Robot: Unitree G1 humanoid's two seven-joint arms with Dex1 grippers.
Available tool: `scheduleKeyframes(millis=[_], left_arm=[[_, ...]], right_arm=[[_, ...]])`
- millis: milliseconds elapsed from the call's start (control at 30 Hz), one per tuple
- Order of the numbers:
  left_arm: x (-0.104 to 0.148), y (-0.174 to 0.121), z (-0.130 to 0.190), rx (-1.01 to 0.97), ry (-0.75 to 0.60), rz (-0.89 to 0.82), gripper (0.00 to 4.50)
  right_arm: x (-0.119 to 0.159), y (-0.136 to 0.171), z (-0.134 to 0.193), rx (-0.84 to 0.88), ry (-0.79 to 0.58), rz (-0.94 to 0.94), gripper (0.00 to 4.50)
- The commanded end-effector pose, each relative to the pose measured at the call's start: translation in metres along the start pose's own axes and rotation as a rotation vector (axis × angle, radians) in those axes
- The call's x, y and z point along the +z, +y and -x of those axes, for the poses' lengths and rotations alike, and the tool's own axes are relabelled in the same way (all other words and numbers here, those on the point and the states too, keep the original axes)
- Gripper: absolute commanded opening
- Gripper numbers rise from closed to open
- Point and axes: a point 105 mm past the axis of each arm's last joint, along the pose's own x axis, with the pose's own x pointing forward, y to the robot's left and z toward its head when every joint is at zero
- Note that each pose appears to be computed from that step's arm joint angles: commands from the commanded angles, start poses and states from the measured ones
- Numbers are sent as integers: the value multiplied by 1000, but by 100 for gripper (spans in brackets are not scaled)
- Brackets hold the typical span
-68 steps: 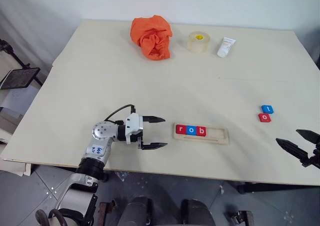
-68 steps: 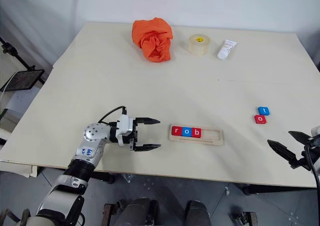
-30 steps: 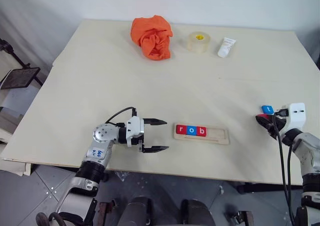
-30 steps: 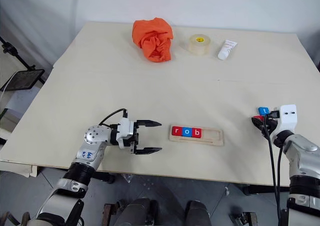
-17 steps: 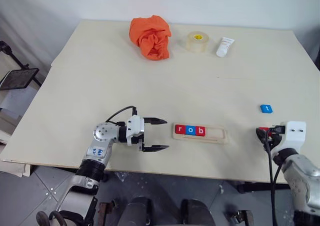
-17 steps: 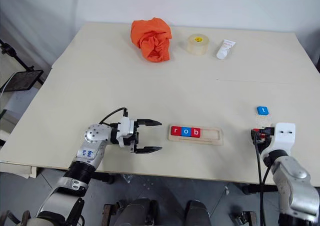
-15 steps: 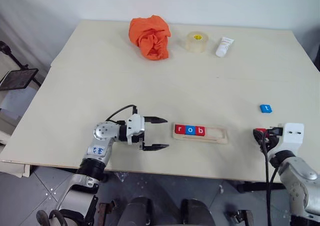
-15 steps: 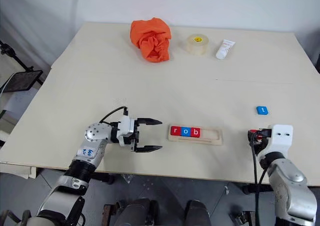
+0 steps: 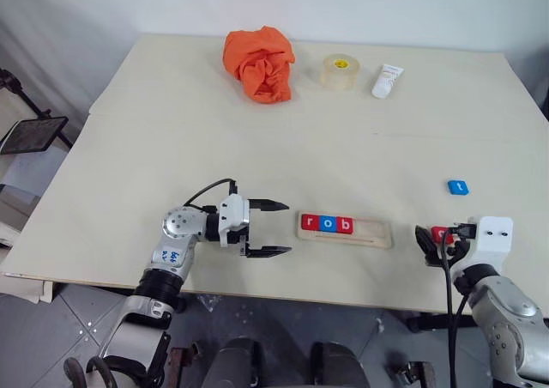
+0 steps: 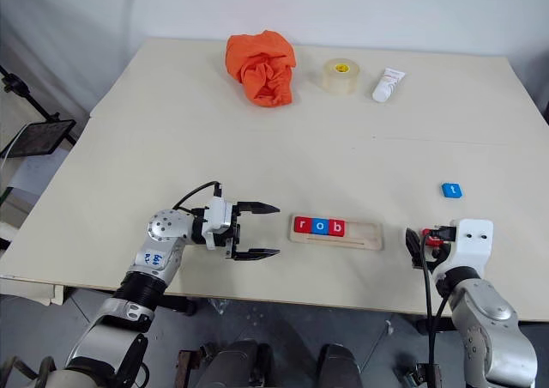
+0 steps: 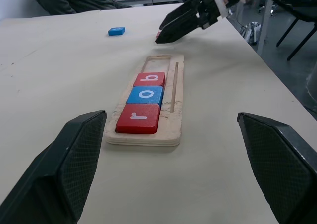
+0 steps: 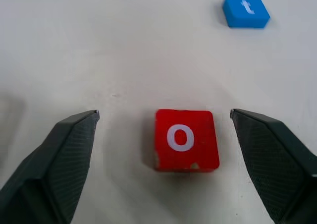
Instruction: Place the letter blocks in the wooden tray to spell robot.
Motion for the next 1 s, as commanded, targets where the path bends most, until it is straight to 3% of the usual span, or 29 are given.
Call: scheduleKeyframes(millis=[33, 433, 600, 933, 1000], left_arm=[[6, 2, 2, 7, -19, -30, 450], [6, 0, 2, 11, -22, -31, 450], [5, -4, 5, 14, -16, -34, 450], [5, -6, 12, 55, 3, -39, 450], [5, -6, 12, 59, 3, -40, 450]], right_arm=[[25, 6, 12, 184, -31, 150, 449], [38, -15, 10, 634, 199, 526, 449], [38, -35, -10, 733, 316, 634, 449], [25, -43, -30, 828, 433, 731, 449], [25, -44, -32, 828, 434, 738, 413]])
